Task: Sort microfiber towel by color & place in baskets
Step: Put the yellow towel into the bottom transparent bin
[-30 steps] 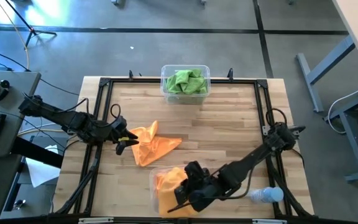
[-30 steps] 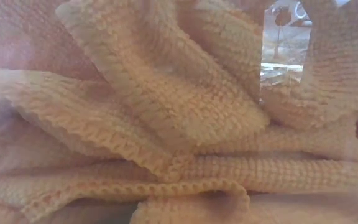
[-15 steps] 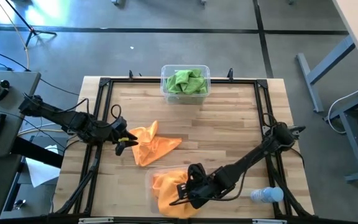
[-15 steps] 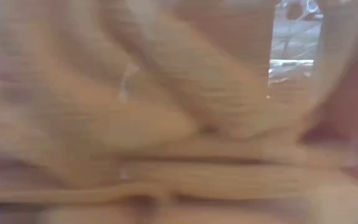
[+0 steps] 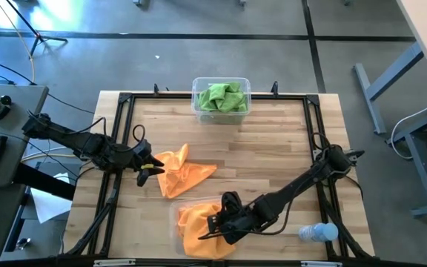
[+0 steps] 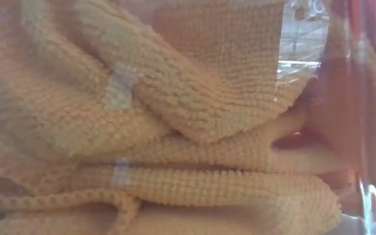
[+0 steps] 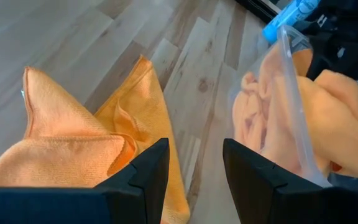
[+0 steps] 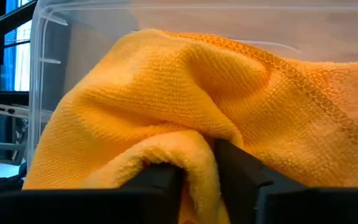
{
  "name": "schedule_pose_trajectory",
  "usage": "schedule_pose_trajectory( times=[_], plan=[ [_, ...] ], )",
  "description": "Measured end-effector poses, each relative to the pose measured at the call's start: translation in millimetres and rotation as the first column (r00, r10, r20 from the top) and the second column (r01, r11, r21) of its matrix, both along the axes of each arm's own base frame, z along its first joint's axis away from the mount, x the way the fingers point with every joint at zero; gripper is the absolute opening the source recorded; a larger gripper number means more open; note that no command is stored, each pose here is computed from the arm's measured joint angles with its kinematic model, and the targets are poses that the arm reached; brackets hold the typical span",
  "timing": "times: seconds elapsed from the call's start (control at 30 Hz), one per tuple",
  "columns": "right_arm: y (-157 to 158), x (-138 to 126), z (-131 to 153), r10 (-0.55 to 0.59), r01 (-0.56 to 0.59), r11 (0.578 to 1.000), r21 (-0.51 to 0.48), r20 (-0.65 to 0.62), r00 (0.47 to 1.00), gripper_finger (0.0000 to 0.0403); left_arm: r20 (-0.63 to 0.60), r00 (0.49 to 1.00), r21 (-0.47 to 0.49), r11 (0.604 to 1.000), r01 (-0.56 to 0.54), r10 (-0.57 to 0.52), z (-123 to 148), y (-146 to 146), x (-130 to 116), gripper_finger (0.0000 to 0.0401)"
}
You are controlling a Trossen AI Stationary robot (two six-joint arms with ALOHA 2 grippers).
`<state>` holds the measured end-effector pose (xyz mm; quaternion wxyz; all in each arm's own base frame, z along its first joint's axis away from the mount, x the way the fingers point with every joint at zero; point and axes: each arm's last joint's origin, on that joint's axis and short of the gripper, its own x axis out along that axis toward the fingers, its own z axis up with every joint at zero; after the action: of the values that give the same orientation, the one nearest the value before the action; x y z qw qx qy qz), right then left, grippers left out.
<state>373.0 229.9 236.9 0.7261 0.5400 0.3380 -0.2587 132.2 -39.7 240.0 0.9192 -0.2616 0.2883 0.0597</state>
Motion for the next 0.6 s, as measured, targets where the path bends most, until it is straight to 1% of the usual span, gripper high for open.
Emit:
schedule_pose_trajectory(
  times=[0.13,0.27,0.37,0.47,0.6],
  plan=[
    [-0.9,-1.4,3.0,-0.011,0.011,1.0,0.01,0.001,1.0,0.0121,-0.001,1.0,0.012,1.0,0.028,-0.028,0.1,-0.4,0.0,0.014],
    [-5.3,-6.6,15.1,-0.041,0.041,0.999,-0.005,0.023,0.999,0.0141,-0.003,0.999,0.005,0.999,0.054,-0.054,0.1,-1.2,0.0,0.014],
    [-8.1,-14.3,29.5,-0.06,0.062,0.998,-0.031,0.056,0.997,0.0144,-0.003,0.998,0.001,0.998,0.06,-0.06,0.2,-1.5,0.0,0.014],
    [-13.5,-22.6,44.6,-0.064,0.067,0.997,-0.032,0.066,0.996,0.0142,-0.003,0.998,0.013,0.998,0.068,-0.068,0.1,-1.4,-0.1,0.014],
    [-21.0,-29.2,57.6,-0.036,0.035,0.999,0.021,0.036,0.999,0.0131,-0.004,0.995,0.042,0.994,0.103,-0.103,0.1,-1.8,-0.1,0.014]
  ],
)
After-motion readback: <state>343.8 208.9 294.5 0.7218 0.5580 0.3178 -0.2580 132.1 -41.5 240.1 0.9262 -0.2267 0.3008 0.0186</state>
